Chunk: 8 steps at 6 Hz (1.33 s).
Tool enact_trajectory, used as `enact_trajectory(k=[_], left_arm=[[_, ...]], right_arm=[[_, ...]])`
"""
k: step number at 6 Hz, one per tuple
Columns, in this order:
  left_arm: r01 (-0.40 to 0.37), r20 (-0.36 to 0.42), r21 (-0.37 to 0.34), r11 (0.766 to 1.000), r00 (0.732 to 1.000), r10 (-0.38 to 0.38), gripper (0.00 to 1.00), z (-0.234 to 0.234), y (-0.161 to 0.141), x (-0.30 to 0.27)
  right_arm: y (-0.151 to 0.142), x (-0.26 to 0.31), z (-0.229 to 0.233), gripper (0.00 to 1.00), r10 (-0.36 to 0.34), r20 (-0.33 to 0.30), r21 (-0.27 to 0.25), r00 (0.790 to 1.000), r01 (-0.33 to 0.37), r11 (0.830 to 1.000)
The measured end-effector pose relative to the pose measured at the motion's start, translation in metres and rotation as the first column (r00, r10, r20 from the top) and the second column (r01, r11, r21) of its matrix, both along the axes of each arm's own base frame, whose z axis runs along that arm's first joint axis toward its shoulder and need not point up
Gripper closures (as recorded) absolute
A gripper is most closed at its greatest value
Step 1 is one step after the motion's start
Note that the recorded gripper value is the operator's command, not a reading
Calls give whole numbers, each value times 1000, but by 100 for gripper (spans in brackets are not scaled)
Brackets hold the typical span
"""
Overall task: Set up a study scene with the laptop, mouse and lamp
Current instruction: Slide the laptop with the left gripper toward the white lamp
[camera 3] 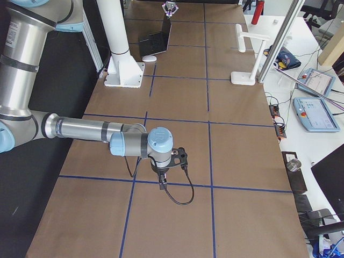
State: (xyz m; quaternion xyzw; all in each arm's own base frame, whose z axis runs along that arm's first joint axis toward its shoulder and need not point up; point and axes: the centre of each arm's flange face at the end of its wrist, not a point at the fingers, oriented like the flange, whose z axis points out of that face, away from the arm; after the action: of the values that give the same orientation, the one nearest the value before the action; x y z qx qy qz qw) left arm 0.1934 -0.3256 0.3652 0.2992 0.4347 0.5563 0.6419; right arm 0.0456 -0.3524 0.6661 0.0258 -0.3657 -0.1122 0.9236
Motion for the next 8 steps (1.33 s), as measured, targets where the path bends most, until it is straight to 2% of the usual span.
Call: enact_trajectory(k=[2, 5, 8], left_arm=[[7, 25, 82, 997, 1000, -9, 91, -13, -25, -4], [1, 51, 125, 992, 999, -7, 91, -68, -82, 24], [38, 53, 166, 985, 997, -47, 90, -114, -174, 75]], right_arm=[[0, 0, 2, 0, 0, 1, -3, 1000, 0, 1000], [1, 0, 3, 0, 0, 1, -5, 1000, 0, 1000], [0, 0, 2, 0, 0, 0, -4, 1000, 0, 1000]])
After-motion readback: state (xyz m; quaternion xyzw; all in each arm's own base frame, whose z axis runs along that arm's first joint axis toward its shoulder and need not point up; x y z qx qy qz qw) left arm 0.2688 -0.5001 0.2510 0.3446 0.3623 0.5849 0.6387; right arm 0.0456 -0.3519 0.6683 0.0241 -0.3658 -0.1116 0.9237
